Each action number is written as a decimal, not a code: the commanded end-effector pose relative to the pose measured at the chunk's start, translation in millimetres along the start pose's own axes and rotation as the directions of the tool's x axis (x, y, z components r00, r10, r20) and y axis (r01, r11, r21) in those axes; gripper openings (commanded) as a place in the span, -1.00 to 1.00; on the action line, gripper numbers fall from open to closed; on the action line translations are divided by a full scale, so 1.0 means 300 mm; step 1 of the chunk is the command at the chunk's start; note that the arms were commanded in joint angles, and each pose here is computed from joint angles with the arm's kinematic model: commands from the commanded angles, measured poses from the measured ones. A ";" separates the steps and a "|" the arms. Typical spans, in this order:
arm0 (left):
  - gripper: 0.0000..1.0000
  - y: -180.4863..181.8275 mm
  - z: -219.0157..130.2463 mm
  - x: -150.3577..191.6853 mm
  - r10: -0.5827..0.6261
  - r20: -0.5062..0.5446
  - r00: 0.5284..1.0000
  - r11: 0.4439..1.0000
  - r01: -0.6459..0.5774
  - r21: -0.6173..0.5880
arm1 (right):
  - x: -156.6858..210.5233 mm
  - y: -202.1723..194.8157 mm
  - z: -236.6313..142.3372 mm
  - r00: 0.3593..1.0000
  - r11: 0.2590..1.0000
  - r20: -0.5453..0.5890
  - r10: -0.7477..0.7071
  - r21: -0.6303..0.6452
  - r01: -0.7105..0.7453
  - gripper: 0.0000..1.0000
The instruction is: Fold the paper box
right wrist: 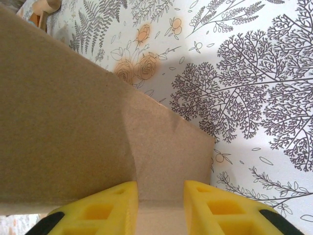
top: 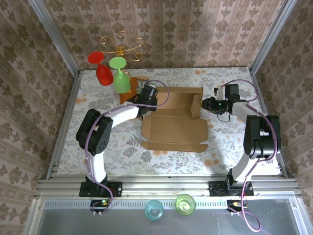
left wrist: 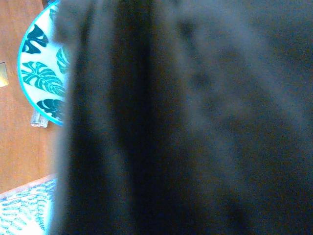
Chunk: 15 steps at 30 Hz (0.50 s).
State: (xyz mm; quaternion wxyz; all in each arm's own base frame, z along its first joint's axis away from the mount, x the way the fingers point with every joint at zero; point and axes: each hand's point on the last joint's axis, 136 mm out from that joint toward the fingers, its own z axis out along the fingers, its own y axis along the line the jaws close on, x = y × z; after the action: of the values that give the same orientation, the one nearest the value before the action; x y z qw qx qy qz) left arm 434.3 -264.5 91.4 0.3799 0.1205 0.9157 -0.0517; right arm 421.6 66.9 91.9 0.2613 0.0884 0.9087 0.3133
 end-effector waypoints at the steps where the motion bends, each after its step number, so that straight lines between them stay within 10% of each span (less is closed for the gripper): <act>1: -1.00 0.016 0.025 0.073 0.056 -0.086 0.995 0.998 -0.058 -0.016 | 0.015 0.030 -0.013 0.997 0.997 -0.009 -0.077 0.007 0.077 -0.33; 15: -1.00 0.013 0.033 0.078 0.075 -0.102 0.992 0.997 -0.076 -0.005 | 0.062 0.070 -0.031 0.987 0.988 -0.032 -0.154 -0.020 0.154 -0.28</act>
State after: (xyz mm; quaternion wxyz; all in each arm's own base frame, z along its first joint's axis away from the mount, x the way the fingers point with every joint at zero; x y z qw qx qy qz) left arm 435.7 -262.8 91.5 0.3764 0.1240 0.9169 -0.0480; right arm 413.2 73.1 98.1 0.2734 0.0417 0.9144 0.2957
